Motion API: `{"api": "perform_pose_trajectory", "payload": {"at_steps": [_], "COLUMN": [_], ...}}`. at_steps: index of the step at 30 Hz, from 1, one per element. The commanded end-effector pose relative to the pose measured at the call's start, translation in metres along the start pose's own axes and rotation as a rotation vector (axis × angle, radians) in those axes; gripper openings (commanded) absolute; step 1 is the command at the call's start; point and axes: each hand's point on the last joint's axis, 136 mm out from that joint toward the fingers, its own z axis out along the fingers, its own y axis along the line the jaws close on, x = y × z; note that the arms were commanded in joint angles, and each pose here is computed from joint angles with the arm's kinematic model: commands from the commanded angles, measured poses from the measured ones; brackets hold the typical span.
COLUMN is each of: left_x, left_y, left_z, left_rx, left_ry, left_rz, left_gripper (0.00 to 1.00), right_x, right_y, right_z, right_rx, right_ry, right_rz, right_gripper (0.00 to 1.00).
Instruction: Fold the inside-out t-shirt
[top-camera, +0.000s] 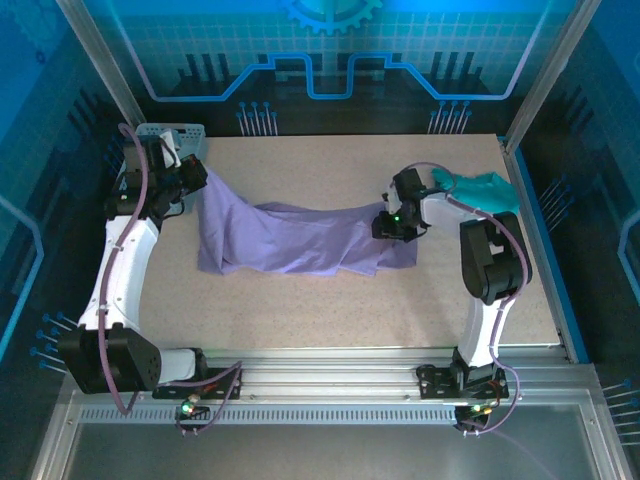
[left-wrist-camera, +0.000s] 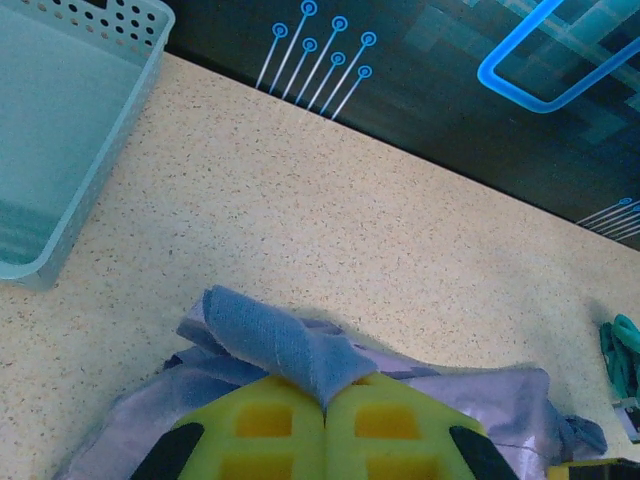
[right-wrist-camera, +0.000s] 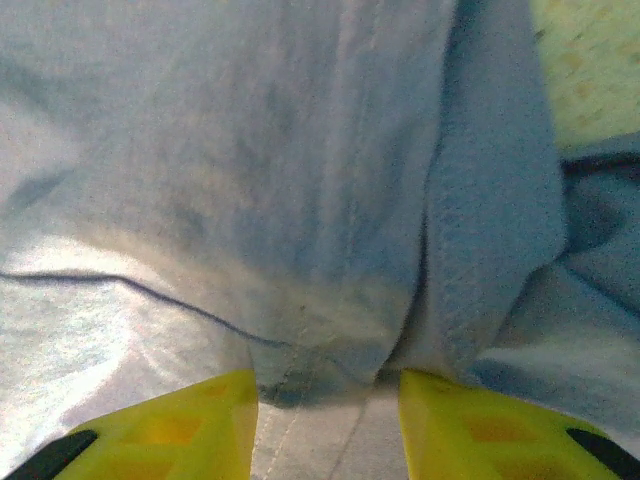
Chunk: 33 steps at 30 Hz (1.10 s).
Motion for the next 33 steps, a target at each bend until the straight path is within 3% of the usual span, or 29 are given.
{"api": "perform_pose_trajectory", "payload": {"at_steps": [1,8,26,33], "left_x": [-0.004,-0.003,-0.005,-0.004], "left_y": [-0.008,-0.007,-0.008,-0.009], "left_z": [-0.004,-0.003,-0.005,-0.005], "left_rx": [0.035,0.031,0.039,0.042], "left_ry": [-0.021,-0.02,-0.025,-0.023], "left_rz": [-0.002,0.0,0.003,0.004], "left_gripper": [0.0,0.0,0.0,0.0], "right_x": [-0.014,-0.026,-0.05,-0.065], "right_y": [-0.004,0.008,0.003,0.006], "right_z": [0.003,0.011,0.019,0.007], "right_rx": [-0.011,-0.077,-0.076,-0.084], "right_ry": [-0.015,-0.019,-0.071,-0.136], "right_rz": [-0.005,-0.002,0.034,0.027], "right_gripper": [0.43,0.41,0.38,0.17]}}
